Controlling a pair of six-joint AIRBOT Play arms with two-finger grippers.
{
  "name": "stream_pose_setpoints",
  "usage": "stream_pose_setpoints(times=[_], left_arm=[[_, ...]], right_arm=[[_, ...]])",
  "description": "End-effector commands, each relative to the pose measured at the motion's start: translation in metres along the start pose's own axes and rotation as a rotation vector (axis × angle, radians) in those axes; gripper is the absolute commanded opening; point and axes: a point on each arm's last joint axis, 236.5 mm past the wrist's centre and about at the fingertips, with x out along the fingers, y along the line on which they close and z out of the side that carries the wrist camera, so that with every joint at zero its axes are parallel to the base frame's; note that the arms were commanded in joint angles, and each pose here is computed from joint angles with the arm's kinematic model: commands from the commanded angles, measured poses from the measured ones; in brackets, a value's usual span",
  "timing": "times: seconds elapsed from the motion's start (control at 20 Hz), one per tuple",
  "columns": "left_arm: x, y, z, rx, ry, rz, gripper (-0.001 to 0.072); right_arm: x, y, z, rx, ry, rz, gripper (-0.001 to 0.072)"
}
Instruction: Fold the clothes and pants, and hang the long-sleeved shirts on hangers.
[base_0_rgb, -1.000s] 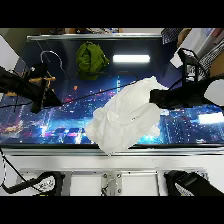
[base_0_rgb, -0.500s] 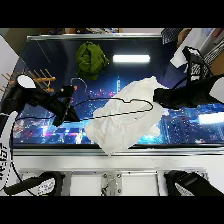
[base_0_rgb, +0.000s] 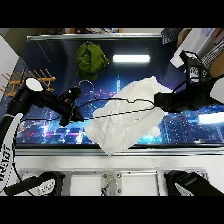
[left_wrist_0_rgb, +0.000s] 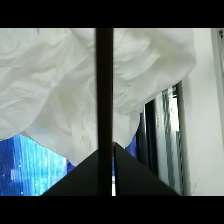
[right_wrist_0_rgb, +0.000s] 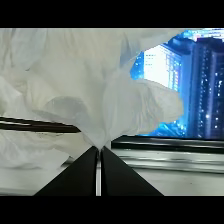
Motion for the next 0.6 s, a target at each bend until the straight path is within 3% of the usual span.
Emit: stream_pose_setpoints(times=[0.0, 0.55], left_arm=[[0.001, 0.000, 0.000, -0.004, 0.000, -0.003, 0.0010], [0.001, 0.004, 0.000, 0.017, -0.001, 0.013, 0.0010]], right_arm=[[0.000, 0.004, -0.003, -0.021, 0.008, 0.010, 0.0013], [-0.003, 0.013, 0.015, -0.020, -0.069, 0.049, 0.0012]])
